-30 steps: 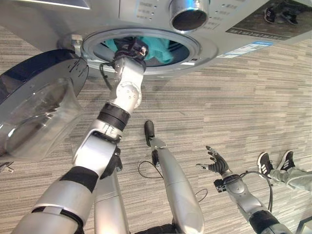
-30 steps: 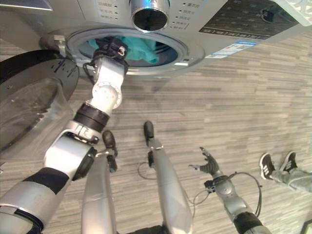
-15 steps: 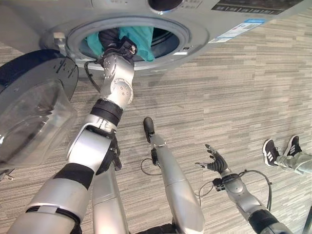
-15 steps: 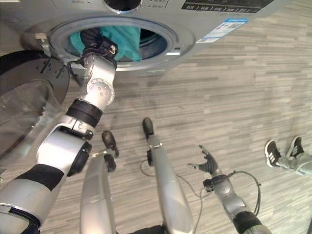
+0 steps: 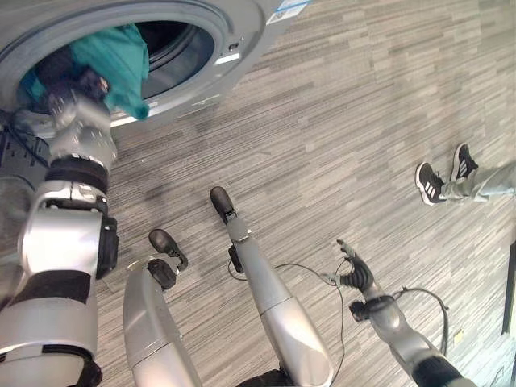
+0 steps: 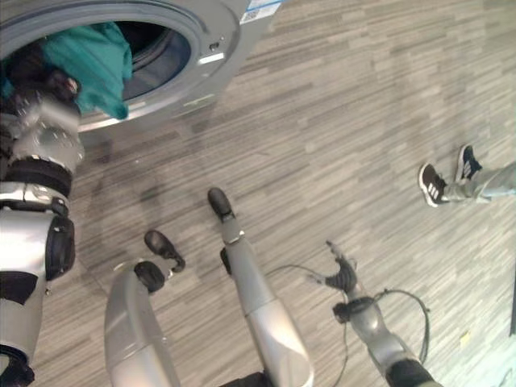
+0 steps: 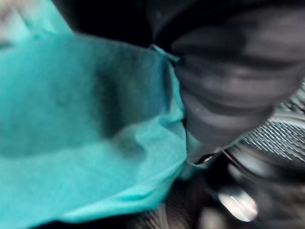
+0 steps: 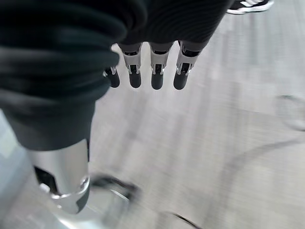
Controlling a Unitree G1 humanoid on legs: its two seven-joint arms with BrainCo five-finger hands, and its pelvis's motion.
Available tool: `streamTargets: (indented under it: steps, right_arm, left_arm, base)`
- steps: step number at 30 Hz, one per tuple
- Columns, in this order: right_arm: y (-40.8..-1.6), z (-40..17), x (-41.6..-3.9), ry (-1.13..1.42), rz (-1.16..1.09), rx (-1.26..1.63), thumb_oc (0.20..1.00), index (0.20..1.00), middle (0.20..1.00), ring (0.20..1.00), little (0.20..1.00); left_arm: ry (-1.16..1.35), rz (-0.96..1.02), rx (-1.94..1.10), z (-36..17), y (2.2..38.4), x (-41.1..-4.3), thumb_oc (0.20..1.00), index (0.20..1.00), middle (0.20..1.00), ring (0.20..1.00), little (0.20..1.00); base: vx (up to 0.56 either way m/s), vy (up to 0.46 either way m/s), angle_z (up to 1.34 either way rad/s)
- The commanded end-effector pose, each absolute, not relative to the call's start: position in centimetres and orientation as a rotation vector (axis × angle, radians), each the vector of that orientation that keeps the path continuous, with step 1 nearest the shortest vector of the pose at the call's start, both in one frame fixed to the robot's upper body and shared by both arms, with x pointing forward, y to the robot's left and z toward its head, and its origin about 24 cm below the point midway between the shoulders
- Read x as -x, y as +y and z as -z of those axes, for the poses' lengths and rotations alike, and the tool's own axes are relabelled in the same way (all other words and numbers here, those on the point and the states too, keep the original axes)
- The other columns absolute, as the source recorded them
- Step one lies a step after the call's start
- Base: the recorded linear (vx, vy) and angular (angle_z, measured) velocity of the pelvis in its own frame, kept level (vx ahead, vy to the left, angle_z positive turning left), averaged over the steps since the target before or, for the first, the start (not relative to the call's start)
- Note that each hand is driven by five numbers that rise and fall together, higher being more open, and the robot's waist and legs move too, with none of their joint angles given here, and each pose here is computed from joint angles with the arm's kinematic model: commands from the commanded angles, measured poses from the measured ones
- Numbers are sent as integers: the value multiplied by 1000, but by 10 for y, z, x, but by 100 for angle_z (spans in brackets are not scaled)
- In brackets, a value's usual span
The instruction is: Grab the laundry basket,head to the washer,open it,put in the laundry and shut it.
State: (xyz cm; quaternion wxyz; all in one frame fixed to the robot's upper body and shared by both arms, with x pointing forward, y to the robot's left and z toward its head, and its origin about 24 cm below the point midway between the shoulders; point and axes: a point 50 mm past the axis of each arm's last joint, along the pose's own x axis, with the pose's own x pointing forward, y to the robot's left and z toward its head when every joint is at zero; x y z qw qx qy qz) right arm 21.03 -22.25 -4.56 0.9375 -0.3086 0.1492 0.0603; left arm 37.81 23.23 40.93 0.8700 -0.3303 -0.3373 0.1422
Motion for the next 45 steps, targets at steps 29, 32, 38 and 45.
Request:
streamTargets:
  steps: [29, 32, 38, 45]
  right_arm:
    - [-248, 1, -236, 110, -70, 806, 1000, 1000, 1000, 1000, 1000]
    - [-246, 3, -238, 119, -94, 811, 1000, 1000, 1000, 1000, 1000]
    - [-242, 12, -239, 164, -128, 815, 1000, 1000, 1000, 1000, 1000]
    - [-236, 33, -228, 253, -177, 813, 1000, 1000, 1000, 1000, 1000]
  left_arm:
    - [-417, -139, 66, -307, 167, -422, 1000, 1000, 1000, 1000, 1000]
    - [-351, -144, 33, -285, 169, -426, 1000, 1000, 1000, 1000, 1000]
    - [-263, -170, 102, -257, 178, -428, 1000, 1000, 1000, 1000, 1000]
    - [-88, -226, 114, -194, 200, -424, 1000, 1000, 1000, 1000, 1000]
  base:
    - [-38, -39, 21]
    - [-41, -57, 29]
    - [-52, -79, 24]
    - [-17, -77, 34]
